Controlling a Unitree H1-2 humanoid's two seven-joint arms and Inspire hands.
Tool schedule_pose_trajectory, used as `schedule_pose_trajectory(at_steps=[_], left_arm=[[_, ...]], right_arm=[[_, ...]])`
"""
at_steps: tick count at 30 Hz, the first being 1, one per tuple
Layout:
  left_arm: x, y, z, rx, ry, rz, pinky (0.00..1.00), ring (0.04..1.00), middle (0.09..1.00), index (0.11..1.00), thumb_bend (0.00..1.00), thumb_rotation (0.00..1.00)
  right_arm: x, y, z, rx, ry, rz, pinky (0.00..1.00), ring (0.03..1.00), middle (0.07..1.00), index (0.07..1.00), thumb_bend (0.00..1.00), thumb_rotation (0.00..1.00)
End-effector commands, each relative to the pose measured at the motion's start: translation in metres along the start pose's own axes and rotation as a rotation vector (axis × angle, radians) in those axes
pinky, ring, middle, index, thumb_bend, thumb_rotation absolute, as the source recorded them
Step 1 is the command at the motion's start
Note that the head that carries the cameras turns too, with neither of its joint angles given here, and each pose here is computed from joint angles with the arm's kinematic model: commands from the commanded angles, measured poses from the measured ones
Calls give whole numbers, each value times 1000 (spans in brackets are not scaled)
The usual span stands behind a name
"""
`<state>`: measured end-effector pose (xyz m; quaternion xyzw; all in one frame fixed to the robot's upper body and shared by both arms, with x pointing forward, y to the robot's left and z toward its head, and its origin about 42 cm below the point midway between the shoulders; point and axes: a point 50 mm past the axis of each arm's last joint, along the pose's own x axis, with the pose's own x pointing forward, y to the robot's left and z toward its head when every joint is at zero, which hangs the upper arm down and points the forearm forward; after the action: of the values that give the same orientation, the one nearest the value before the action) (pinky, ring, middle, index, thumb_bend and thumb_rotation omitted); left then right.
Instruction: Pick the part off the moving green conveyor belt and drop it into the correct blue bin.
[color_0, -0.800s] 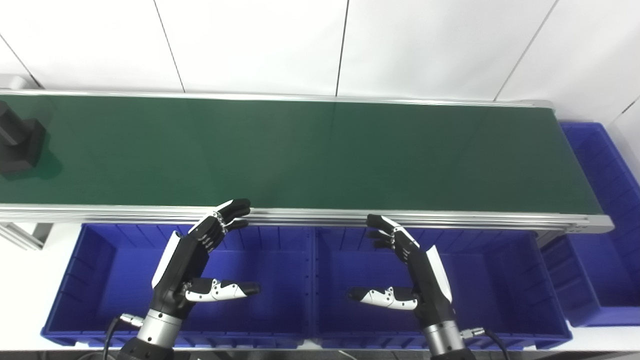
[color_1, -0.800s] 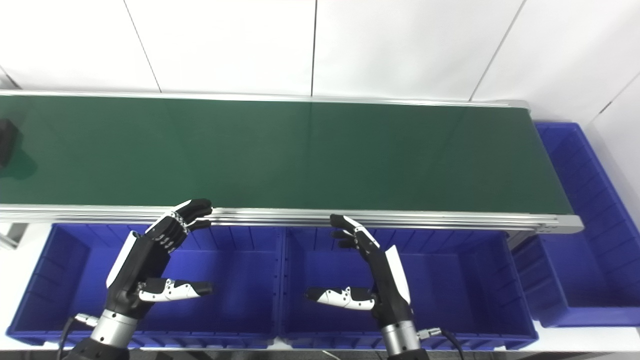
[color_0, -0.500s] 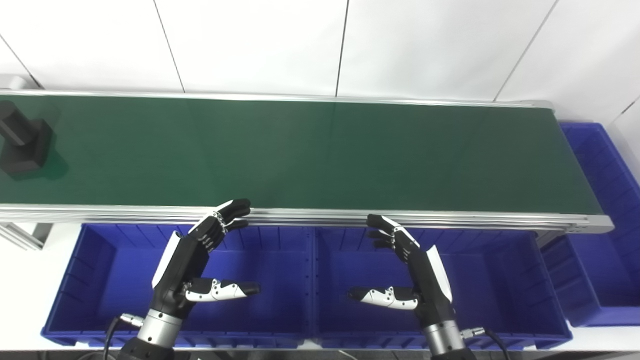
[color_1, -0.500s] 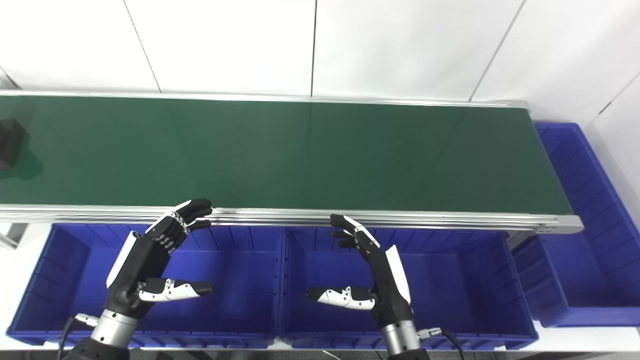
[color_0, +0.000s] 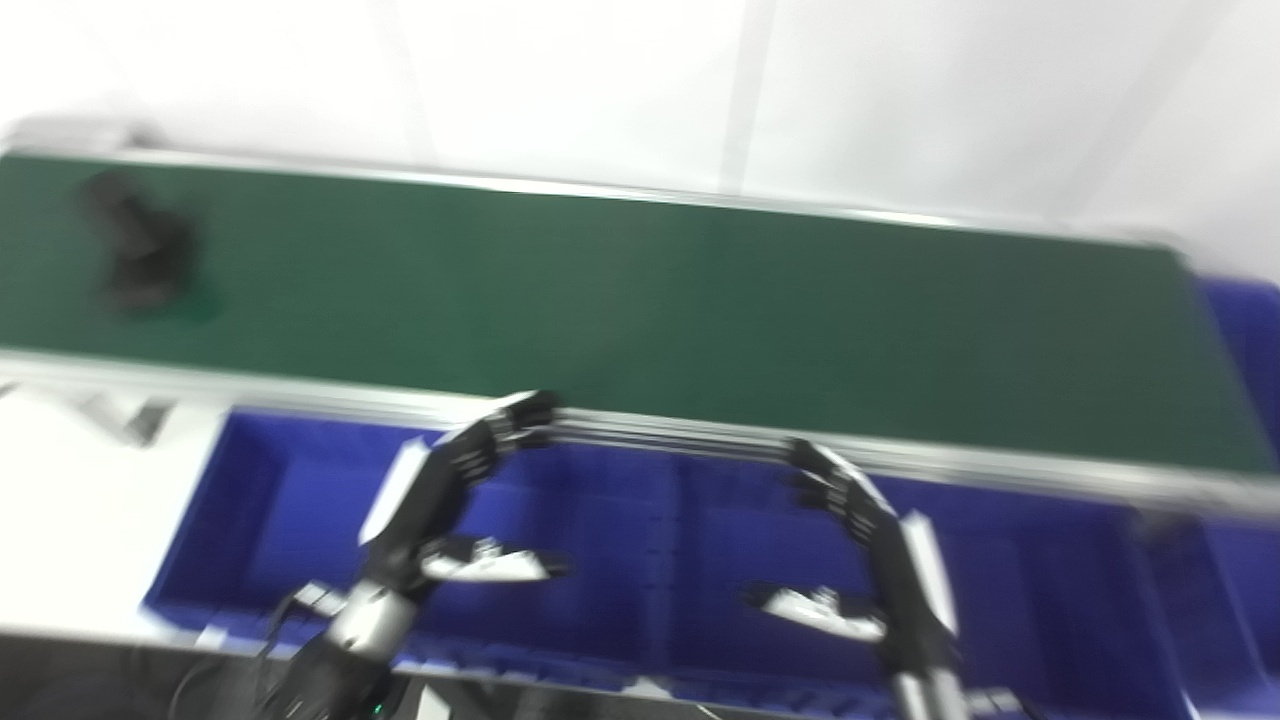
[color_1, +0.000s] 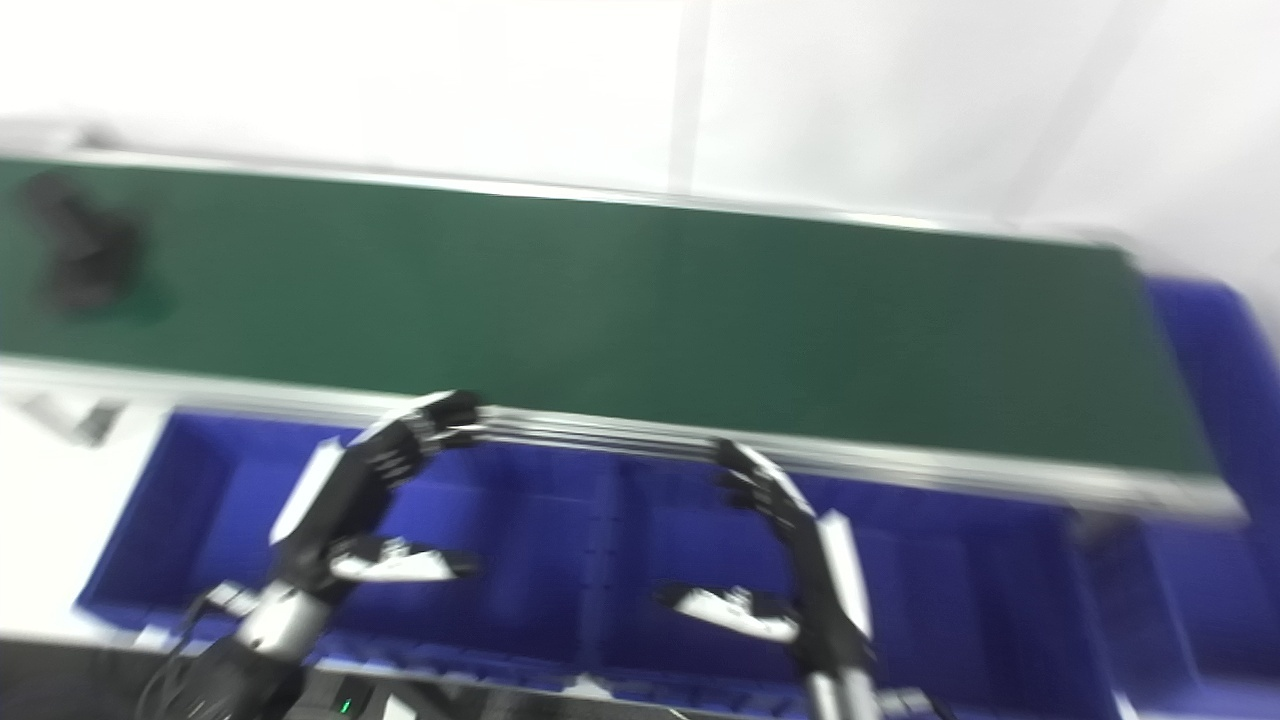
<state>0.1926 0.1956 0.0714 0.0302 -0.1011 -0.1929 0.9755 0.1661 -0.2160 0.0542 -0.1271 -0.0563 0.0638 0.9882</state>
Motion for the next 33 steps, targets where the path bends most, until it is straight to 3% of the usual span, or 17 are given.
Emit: schedule_pose_trajectory(at_steps=[1,10,33], left_arm=[[5,-9,6,7,-51,18,757,820,838,805,938,229],[3,-23,2,-16,-33,12,778,836,856,821,932,211],[-1,-28,-11,1,18,9,746,818,841,792,948,199]], right_arm=[[1,-7,7,3,-74,-17,714,765,808,813,870,270],[-1,-12,4,-6,-67,-22,708,751,795,799,860,168],[-8,-10,-10,-38,-25,-13,651,716,771,772,906,117]])
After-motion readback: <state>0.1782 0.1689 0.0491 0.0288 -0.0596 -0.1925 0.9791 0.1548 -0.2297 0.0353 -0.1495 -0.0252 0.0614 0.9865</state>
